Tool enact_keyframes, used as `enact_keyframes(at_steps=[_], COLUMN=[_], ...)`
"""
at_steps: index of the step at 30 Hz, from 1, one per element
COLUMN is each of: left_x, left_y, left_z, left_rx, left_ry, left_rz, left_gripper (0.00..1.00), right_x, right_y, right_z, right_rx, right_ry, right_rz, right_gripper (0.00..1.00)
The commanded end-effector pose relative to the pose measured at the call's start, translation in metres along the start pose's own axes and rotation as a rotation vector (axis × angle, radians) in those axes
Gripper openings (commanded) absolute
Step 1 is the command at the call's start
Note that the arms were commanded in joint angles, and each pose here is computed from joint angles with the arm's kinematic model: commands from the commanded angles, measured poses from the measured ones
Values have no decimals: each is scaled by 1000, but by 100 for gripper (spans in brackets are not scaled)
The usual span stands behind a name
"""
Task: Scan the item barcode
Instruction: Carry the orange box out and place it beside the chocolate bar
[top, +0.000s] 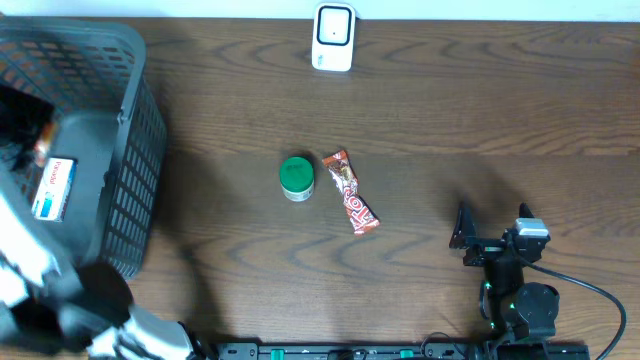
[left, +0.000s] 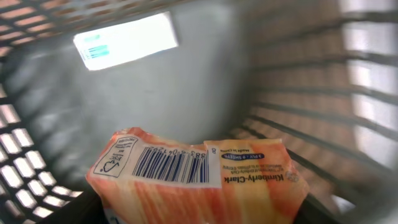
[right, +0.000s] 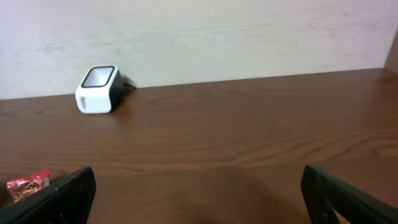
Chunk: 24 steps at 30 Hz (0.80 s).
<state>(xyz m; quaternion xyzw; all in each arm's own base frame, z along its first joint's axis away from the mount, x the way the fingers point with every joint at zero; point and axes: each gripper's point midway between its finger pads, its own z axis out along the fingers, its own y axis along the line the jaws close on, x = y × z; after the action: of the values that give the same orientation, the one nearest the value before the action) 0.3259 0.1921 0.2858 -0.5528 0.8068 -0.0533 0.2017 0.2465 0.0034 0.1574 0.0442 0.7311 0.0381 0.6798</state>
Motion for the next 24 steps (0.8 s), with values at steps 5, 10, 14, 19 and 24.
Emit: enact_keyframes(at_steps=[5, 10, 14, 19, 24], left_x=[98, 179, 247, 330, 408], left_y=[-86, -142, -176, -204, -215], left_z=[-127, -148, -126, -58, 20], left_rx=[464, 599, 571, 407, 285], left_ry=[-55, -1, 38, 44, 125], left_rz=[247, 446, 606, 806, 947], left_gripper=[60, 60, 60, 61, 61], right_x=[1, 1, 1, 1, 1], right_y=[-1, -1, -1, -1, -1], right_z=[0, 0, 0, 0, 0], right_rx=[2, 2, 2, 2, 2], right_ry=[2, 2, 2, 2, 3], right_rz=[-13, -13, -13, -13, -13], right_gripper=[99, 99, 99, 99, 99])
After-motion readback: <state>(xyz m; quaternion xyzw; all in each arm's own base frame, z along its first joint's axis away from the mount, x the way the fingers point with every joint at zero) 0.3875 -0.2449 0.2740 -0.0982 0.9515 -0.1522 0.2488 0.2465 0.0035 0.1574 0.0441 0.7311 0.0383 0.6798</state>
